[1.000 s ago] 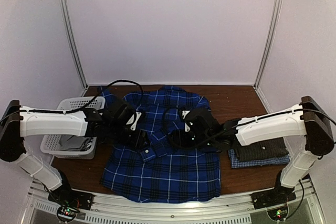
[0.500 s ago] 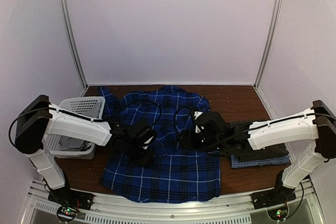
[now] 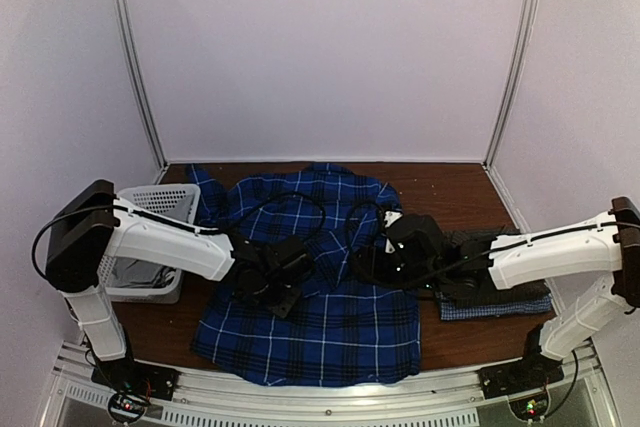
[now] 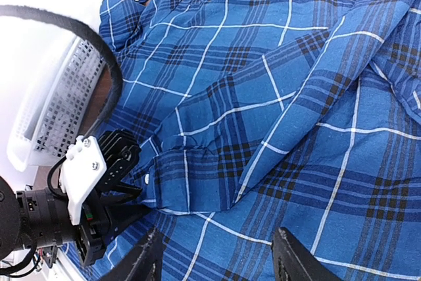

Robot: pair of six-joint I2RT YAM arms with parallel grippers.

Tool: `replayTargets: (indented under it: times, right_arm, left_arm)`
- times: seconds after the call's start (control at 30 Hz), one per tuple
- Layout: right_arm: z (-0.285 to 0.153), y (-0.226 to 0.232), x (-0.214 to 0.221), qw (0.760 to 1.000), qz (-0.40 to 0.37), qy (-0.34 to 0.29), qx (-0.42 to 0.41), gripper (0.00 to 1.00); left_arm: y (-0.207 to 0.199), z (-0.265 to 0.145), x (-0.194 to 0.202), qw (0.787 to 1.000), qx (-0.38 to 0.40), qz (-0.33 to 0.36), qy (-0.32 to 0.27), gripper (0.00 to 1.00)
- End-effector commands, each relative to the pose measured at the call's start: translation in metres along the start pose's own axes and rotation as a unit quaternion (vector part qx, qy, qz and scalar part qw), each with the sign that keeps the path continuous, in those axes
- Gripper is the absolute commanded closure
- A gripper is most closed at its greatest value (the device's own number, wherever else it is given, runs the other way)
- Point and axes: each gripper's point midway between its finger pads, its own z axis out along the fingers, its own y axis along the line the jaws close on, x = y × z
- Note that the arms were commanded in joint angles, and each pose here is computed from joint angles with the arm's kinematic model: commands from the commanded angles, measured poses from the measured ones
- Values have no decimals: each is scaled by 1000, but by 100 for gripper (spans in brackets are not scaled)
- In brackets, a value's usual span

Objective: Fold and stack the long sleeve shirts
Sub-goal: Pick up the sleeve from the center of the board, then place the sleeve at the center of the board.

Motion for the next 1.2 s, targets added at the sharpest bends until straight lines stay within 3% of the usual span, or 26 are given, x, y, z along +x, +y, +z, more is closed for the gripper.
replayTargets:
  times: [0.0, 0.23, 0.4, 0.5, 0.73, 0.93, 1.17]
  right_arm:
    - [-10, -4, -11, 1000, 5, -23, 9, 42]
    - [-19, -11, -21, 999, 6, -38, 21, 42]
    - [-29, -23, -29, 998, 15, -52, 39, 42]
    - [-36, -35, -32, 997, 21, -58, 52, 42]
    - [-53, -66, -29, 994, 36, -62, 87, 42]
    - [-63, -87, -20, 991, 51, -63, 110, 41]
    - [-66, -109, 4, 989, 60, -38, 131, 41]
  left_arm:
    - [6, -8, -10, 1000, -28, 6, -9, 83]
    - [-11, -59, -47, 998, 28, 10, -50, 99]
    - [-44, -102, -65, 989, 134, 21, -66, 100]
    - [-70, -134, -77, 972, 219, 26, -78, 100]
    - [-96, -219, -115, 895, 428, -6, -123, 100]
    - [-54, -257, -145, 789, 583, -124, -153, 100]
    - [-11, -246, -159, 748, 600, -237, -159, 100]
